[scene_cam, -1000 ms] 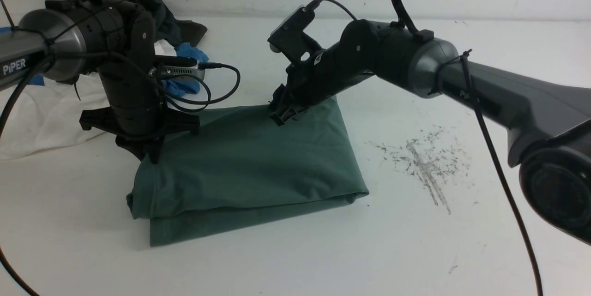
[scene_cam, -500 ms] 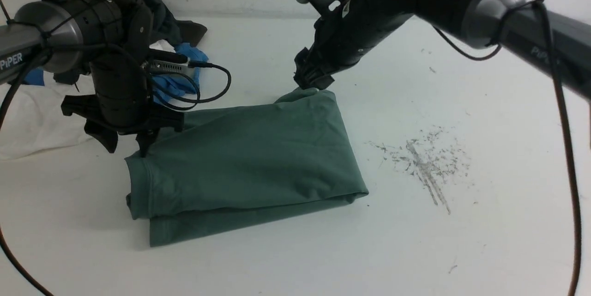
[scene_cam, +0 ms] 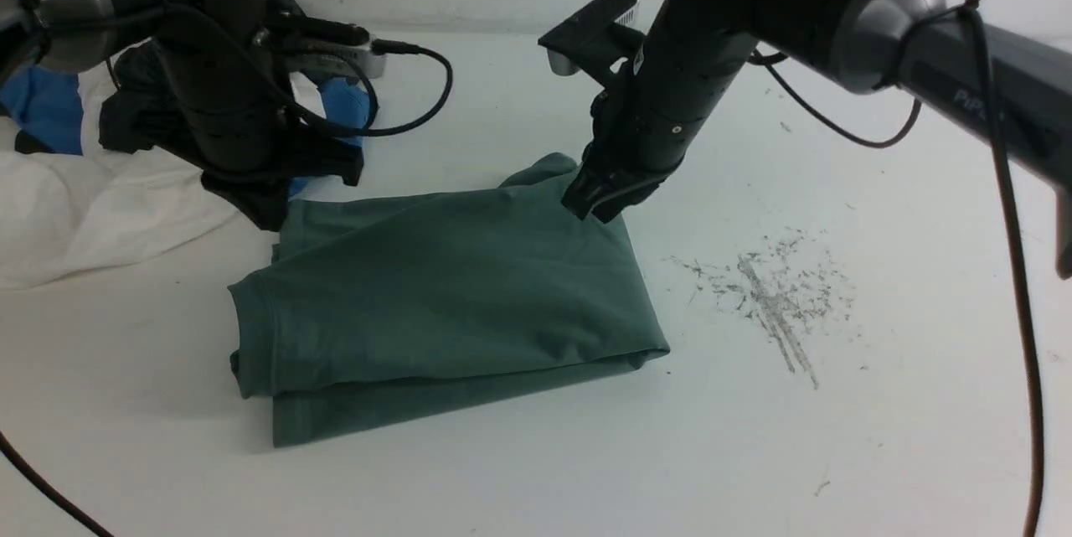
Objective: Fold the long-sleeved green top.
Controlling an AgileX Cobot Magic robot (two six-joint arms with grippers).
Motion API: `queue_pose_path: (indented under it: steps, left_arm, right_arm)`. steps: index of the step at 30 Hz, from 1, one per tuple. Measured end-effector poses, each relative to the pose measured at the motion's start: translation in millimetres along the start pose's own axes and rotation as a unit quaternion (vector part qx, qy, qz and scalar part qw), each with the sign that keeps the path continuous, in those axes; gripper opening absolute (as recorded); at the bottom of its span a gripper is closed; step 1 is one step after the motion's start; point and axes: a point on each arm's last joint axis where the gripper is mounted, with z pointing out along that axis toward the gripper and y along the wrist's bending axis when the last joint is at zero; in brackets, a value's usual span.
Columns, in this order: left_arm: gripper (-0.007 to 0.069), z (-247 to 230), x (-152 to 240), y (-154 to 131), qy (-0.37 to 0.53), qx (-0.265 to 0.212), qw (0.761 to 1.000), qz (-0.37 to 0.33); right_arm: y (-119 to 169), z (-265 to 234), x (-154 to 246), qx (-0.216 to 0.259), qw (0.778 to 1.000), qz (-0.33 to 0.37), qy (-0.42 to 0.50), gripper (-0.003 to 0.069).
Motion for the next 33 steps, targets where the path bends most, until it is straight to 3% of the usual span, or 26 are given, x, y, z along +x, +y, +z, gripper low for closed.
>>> queue_pose_path:
  steps: [3, 9, 12, 27, 33]
  left_arm:
    - [-0.0004, 17.0, 0.6, -4.6, 0.023, 0.004, 1.000, 0.005]
    - [-0.0004, 82.2, 0.7, 10.8, 0.100, -0.042, 0.994, -0.001]
    - [-0.0004, 91.2, -0.9, 17.0, 0.100, -0.050, 0.994, -0.009]
    - [-0.0004, 107.2, -0.7, 21.5, 0.113, -0.047, 0.992, -0.020]
    - [-0.0004, 74.0, -1.9, 22.1, 0.078, -0.039, 0.996, -0.028]
  right_arm:
    - [-0.4, 20.4, 2.9, -0.013, 1.000, 0.006, 0.017, -0.0013]
    - [-2.9, 68.3, 13.8, -0.028, 0.997, 0.040, 0.062, -0.0014]
    - [-4.1, 79.4, 17.3, -0.030, 0.995, 0.055, 0.073, -0.0014]
    - [-13.2, 80.7, 21.0, -0.030, 0.993, 0.087, 0.072, -0.0014]
    - [-13.1, 80.7, 21.0, -0.030, 0.993, 0.087, 0.072, -0.0014]
